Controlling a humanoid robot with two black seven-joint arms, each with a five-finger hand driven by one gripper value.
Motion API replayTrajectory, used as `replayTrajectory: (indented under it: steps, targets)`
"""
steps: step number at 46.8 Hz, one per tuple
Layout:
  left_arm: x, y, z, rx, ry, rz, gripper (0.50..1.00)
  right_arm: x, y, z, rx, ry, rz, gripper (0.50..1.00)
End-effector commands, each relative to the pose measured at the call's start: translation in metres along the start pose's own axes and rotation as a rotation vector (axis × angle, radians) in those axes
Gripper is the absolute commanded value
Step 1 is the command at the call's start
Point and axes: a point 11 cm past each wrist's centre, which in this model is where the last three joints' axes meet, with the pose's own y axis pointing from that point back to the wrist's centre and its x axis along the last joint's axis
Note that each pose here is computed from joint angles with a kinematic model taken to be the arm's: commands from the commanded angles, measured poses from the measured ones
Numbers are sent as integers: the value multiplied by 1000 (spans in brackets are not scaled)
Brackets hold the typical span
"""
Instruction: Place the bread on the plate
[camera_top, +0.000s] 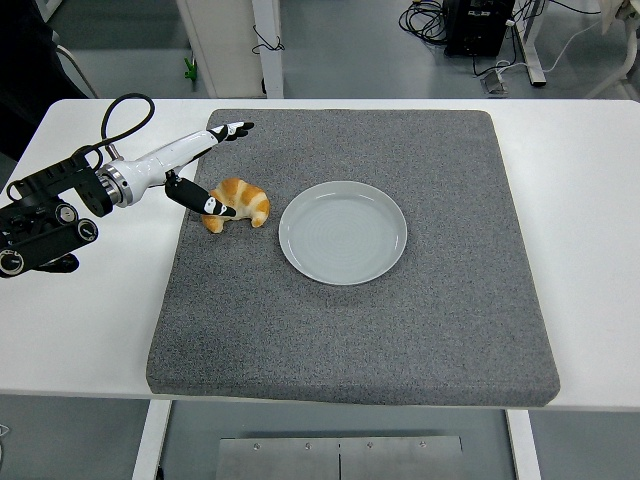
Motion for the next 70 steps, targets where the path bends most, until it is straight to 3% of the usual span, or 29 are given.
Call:
replayTrajectory:
  steps: [1,34,52,65,70]
  targets:
    - [0,0,0,0,-1,0,989,0,0,0,0,0,-1,1000]
    - [-14,1,-11,58,-88,-31,989,0,0,0,0,0,-1,1000]
    - [-27,-13,-11,91,-113,-50,987,0,0,0,0,0,0,1000]
    - [-24,-19,-13,101,-126,-14,972,0,0,0,0,0,0,1000]
    - [-26,-19,-13,100,-126,-19,939,0,0,0,0,0,-1,1000]
